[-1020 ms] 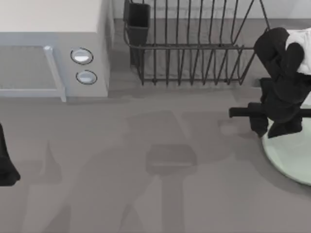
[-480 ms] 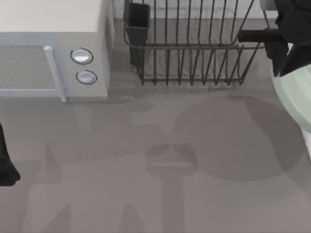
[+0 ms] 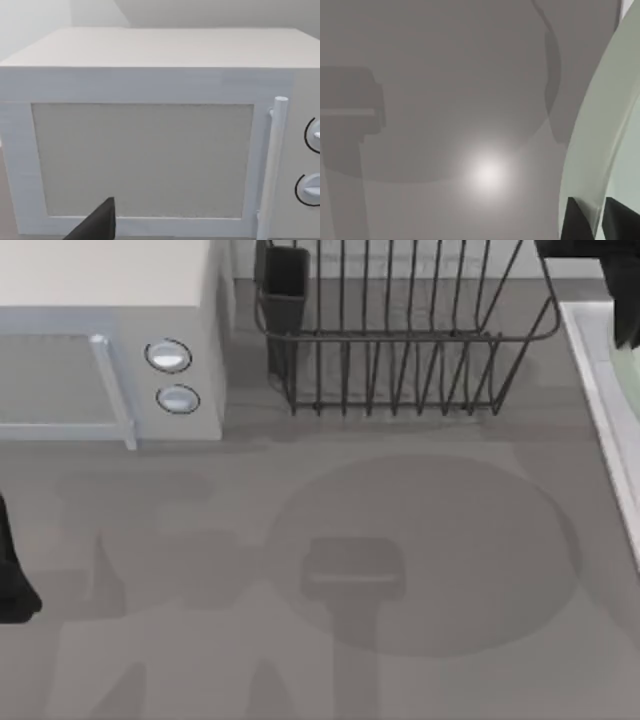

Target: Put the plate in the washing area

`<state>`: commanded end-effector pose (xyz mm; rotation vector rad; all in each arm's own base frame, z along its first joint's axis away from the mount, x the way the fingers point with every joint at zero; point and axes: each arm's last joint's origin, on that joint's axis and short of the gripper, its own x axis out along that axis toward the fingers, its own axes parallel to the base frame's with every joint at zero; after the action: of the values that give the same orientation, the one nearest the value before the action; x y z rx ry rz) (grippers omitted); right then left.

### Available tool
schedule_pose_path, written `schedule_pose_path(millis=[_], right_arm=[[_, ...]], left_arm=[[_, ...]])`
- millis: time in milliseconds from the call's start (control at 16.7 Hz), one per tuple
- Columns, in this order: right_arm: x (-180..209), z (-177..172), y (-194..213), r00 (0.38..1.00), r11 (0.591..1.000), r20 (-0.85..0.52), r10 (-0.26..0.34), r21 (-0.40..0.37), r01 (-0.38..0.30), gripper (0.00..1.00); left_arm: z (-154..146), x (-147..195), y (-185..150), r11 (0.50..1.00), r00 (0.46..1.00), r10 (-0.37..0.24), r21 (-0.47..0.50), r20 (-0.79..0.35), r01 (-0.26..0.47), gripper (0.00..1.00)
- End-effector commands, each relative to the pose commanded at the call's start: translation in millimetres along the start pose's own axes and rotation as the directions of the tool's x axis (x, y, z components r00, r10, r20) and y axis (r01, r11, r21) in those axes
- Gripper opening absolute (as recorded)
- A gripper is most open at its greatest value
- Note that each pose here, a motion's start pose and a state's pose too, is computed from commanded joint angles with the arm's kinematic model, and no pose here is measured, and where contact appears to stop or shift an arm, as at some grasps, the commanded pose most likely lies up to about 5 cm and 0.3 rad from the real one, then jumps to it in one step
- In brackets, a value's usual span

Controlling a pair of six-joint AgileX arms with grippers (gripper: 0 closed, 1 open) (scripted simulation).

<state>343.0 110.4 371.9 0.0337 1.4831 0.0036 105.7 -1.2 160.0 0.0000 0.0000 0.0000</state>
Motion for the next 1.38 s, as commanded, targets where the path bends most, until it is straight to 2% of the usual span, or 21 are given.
schedule_pose_path(millis=[300,480,600,780,900,1140,1380], right_arm=[[3.4,4.4,-0.2,1.0,1.0,-0.003,-0.001,-0.004,0.001,0.0],[19.2,31.9,-15.1,1.0,1.0,-0.009,-0.008,-0.005,0.008,0.0],[42.3,61.2,-33.0,1.0,1.0,-0.023,-0.015,-0.007,0.015,0.0],[101.2,107.5,-72.8,0.997,1.0,-0.074,-0.025,-0.009,0.025,0.0],[133.4,126.4,-103.4,0.996,1.0,-0.088,-0.026,-0.01,0.025,0.0],[163.1,139.7,-143.5,0.996,1.0,-0.084,-0.025,-0.01,0.024,0.0],[164.0,140.0,-144.9,0.996,1.0,-0.084,-0.025,-0.01,0.024,0.0]], left_arm=[[0.0,0.0,0.0,1.0,1.0,0.0,0.0,0.0,0.0,1.0],[0.0,0.0,0.0,1.0,1.0,0.0,0.0,0.0,0.0,1.0],[0.0,0.0,0.0,1.0,1.0,0.0,0.0,0.0,0.0,1.0],[0.0,0.0,0.0,1.0,1.0,0.0,0.0,0.0,0.0,1.0],[0.0,0.0,0.0,1.0,1.0,0.0,0.0,0.0,0.0,1.0],[0.0,0.0,0.0,1.0,1.0,0.0,0.0,0.0,0.0,1.0],[0.0,0.0,0.0,1.0,1.0,0.0,0.0,0.0,0.0,1.0]])
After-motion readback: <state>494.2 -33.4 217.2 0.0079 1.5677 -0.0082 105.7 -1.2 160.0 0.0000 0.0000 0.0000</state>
